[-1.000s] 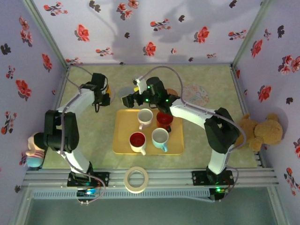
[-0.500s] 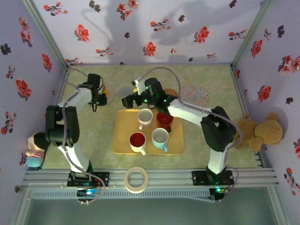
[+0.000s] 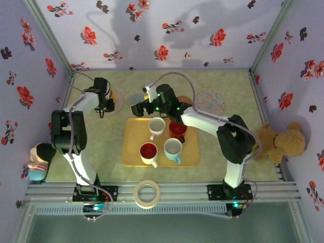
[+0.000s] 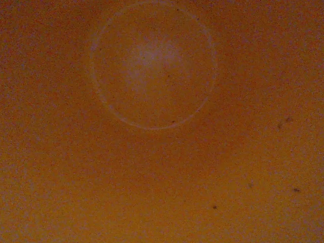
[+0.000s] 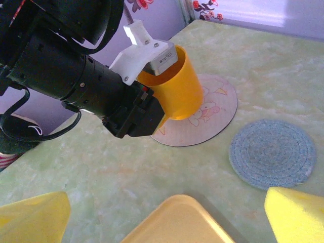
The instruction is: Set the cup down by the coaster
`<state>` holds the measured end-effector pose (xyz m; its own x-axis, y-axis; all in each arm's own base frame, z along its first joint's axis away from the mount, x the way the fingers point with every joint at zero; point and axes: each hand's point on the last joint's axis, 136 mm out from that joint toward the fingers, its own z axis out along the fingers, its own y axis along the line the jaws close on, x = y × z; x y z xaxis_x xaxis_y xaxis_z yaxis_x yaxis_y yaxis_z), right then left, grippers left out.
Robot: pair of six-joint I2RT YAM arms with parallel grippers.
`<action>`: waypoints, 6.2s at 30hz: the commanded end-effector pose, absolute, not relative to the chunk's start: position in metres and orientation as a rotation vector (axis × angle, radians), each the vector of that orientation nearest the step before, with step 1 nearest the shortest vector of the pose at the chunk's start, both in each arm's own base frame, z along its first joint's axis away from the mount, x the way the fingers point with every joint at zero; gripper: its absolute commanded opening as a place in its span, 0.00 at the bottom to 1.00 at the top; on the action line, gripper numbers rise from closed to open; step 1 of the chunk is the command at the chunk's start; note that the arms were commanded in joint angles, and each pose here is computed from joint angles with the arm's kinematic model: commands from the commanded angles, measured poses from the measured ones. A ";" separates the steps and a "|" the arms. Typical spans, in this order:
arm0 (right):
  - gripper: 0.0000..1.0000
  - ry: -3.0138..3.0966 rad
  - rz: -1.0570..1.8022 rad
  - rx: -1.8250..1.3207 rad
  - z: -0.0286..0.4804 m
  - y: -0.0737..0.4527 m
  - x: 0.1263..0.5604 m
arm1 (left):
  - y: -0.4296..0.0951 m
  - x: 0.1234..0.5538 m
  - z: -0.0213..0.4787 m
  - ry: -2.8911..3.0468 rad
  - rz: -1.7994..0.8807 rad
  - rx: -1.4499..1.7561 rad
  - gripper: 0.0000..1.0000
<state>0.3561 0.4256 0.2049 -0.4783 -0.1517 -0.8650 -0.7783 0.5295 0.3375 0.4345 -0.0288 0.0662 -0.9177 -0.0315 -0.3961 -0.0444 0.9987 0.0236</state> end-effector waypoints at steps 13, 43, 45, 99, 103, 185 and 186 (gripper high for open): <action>1.00 1.912 1.007 -0.717 0.213 0.433 0.358 | -0.010 0.451 0.074 2.687 0.147 -0.057 0.00; 1.00 1.900 1.032 -0.686 0.211 0.433 0.358 | -0.006 0.459 0.060 2.686 0.108 -0.128 0.11; 1.00 1.901 1.036 -0.689 0.211 0.433 0.357 | -0.006 0.458 0.061 2.687 0.108 -0.129 0.13; 0.99 1.879 0.868 -1.003 0.246 0.394 0.307 | -0.037 0.386 0.223 2.474 -0.191 -0.088 0.85; 0.99 1.911 0.820 -1.067 0.247 0.380 0.292 | -0.048 0.364 0.239 2.468 -0.270 -0.040 0.85; 0.00 2.284 0.179 -1.832 0.081 0.325 0.113 | -0.188 0.177 0.075 2.920 -1.093 -0.032 0.08; 0.00 2.280 0.182 -1.830 0.081 0.327 0.114 | -0.188 0.178 0.075 2.918 -1.091 -0.034 0.08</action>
<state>0.1155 0.3199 0.0805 -0.2398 -0.9413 -0.2374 -0.9657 0.2564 -0.0412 0.1770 -0.1836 0.0720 -0.9992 -0.0366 -0.0152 -0.0183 0.7659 -0.6427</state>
